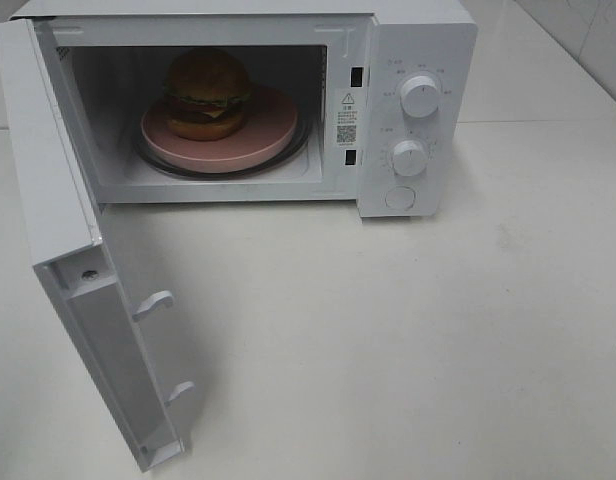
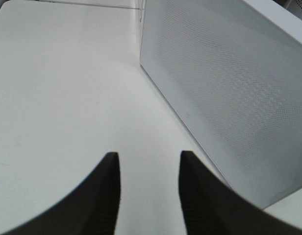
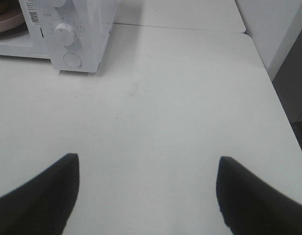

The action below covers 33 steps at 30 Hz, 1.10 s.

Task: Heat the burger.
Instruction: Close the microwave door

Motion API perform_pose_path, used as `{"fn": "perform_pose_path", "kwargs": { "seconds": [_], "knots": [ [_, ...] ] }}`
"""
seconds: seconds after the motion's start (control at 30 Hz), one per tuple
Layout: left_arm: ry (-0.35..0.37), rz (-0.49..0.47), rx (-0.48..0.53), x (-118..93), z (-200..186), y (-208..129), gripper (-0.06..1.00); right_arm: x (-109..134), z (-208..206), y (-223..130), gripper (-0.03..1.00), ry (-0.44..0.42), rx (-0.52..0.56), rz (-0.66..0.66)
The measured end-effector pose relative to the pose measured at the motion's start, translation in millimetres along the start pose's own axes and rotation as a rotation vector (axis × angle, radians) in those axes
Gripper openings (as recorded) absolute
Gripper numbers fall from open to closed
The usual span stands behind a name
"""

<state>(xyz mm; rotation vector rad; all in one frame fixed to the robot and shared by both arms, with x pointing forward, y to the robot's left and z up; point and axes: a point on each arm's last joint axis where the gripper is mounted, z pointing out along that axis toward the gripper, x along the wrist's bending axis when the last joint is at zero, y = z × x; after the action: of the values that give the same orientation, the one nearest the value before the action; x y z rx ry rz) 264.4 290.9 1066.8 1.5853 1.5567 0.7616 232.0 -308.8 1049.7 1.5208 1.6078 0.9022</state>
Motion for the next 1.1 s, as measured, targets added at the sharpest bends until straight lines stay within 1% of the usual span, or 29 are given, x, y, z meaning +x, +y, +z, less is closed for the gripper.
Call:
{"fn": "perform_pose_path", "kwargs": {
  "seconds": [0.07, 0.1, 0.13, 0.17, 0.2, 0.27, 0.33, 0.37, 0.43, 0.53, 0.57, 0.6, 0.63, 0.7, 0.8, 0.87, 1.1],
  "knots": [
    [0.005, -0.005, -0.034, 1.0, 7.3, 10.2, 0.08, 0.0, 0.0, 0.0, 0.75, 0.0, 0.0, 0.0],
    [0.005, -0.005, -0.034, 1.0, 7.3, 10.2, 0.08, 0.0, 0.0, 0.0, 0.75, 0.0, 0.0, 0.0],
    [0.007, -0.006, -0.055, 1.4, 10.0, 14.4, 0.04, 0.0, 0.0, 0.0, 0.75, 0.0, 0.0, 0.0],
    [0.007, -0.006, -0.055, 1.4, 10.0, 14.4, 0.04, 0.0, 0.0, 0.0, 0.75, 0.0, 0.0, 0.0],
    [0.011, -0.007, -0.088, 2.3, 16.0, 21.4, 0.0, 0.0, 0.0, 0.0, 0.75, 0.0, 0.0, 0.0],
    [0.014, -0.009, -0.098, 3.1, 20.6, 24.0, 0.0, 0.0, 0.0, 0.0, 0.75, 0.0, 0.0, 0.0],
    [0.025, -0.012, -0.108, 6.0, 39.1, 30.0, 0.0, 0.0, 0.0, 0.0, 0.75, 0.0, 0.0, 0.0],
    [0.025, -0.012, -0.108, 6.0, 39.1, 30.0, 0.0, 0.0, 0.0, 0.0, 0.75, 0.0, 0.0, 0.0],
    [0.035, -0.005, -0.117, 8.6, 53.6, 31.1, 0.0, 0.0, 0.0, 0.0, 0.75, 0.0, 0.0, 0.0],
    [0.04, -0.002, -0.125, 9.6, 58.7, 30.8, 0.0, 0.0, 0.0, 0.0, 0.75, 0.0, 0.0, 0.0],
    [0.049, 0.01, -0.141, 11.7, 68.3, 28.4, 0.0, 0.0, 0.0, 0.0, 0.75, 0.0, 0.0, 0.0],
    [0.06, 0.019, -0.184, 13.9, 77.0, 26.5, 0.0, 0.0, 0.0, 0.0, 0.75, 0.0, 0.0, 0.0],
    [0.06, 0.019, -0.184, 13.9, 77.0, 26.5, 0.0, 0.0, 0.0, 0.0, 0.75, 0.0, 0.0, 0.0],
    [0.079, 0.032, -0.241, 17.6, 89.7, 20.2, 0.0, 0.0, 0.0, 0.0, 0.75, 0.0, 0.0, 0.0],
    [0.085, 0.034, -0.253, 18.8, 93.7, 16.8, 0.0, 0.0, 0.0, 0.0, 0.75, 0.0, 0.0, 0.0],
    [0.11, 0.033, -0.328, 23.3, 106.6, 8.2, 0.0, 0.0, 0.0, 0.0, 0.75, 0.0, 0.0, 0.0],
    [0.129, 0.025, -0.343, 27.1, 121.0, 2.6, 0.0, 0.0, 0.0, 0.0, 0.75, 0.0, 0.0, 0.0]
  ]
}}
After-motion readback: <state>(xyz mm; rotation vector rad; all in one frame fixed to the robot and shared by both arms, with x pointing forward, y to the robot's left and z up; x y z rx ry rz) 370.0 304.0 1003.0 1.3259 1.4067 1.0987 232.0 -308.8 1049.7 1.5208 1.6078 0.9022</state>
